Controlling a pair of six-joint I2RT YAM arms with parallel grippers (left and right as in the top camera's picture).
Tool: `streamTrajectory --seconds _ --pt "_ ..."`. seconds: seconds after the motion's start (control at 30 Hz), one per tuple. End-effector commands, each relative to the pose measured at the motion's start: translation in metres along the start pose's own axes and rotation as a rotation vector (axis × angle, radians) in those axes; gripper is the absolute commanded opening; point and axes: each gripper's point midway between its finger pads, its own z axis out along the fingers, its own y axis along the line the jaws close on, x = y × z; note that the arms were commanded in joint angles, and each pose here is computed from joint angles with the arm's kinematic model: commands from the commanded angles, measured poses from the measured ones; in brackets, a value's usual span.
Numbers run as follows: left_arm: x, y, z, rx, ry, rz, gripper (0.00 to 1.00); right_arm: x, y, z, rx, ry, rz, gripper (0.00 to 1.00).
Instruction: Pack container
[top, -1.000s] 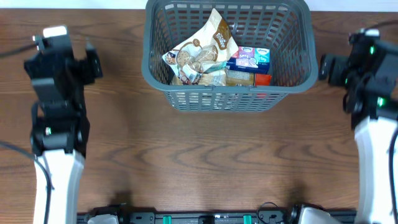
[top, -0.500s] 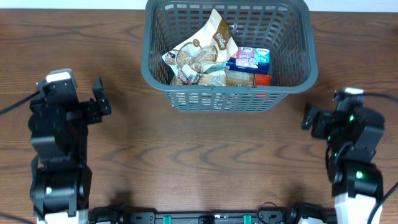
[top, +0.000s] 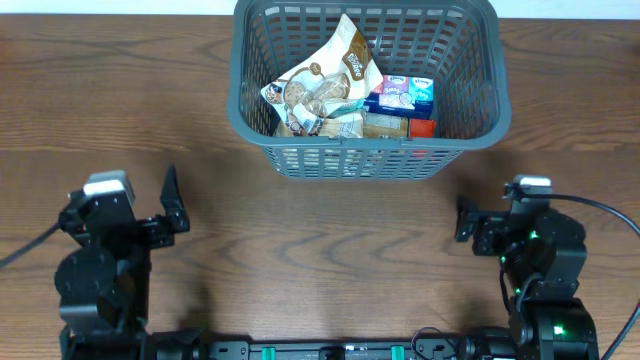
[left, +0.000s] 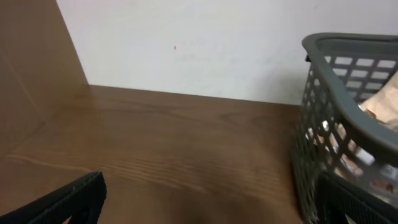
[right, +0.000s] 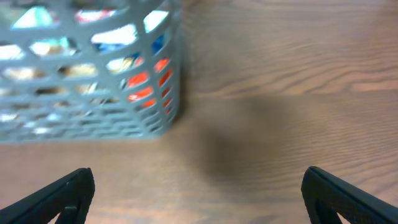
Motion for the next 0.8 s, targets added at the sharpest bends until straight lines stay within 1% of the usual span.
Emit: streamTrajectory --seconds 0.0,0.13,0.23,0.47,0.63,0.77 --pt "0.005 -0.003 -0.008 0.024 0.001 -0.013 0.99 0.011 0.008 0.002 -0.024 0.031 0.017 0.99" --pt "0.017 -0.005 -0.015 0.038 0.022 -0.029 0.99 0.019 0.014 0.003 -0.024 0.059 0.000 0.99" --pt "0.018 -0.010 -0.020 0.074 0.003 -0.032 0.99 0.022 0.019 0.002 -0.028 0.067 -0.023 0.99" --pt "0.023 -0.010 -0.027 0.076 0.007 -0.037 0.99 0.025 0.025 0.000 0.015 0.061 -0.077 0.99" --pt "0.025 -0.008 -0.027 0.064 0.013 -0.036 0.99 0.020 0.018 -0.001 0.079 0.030 -0.040 0.99" --pt "0.027 -0.008 -0.027 0.064 0.023 -0.036 0.99 0.018 0.019 -0.001 0.077 0.023 -0.039 0.99"
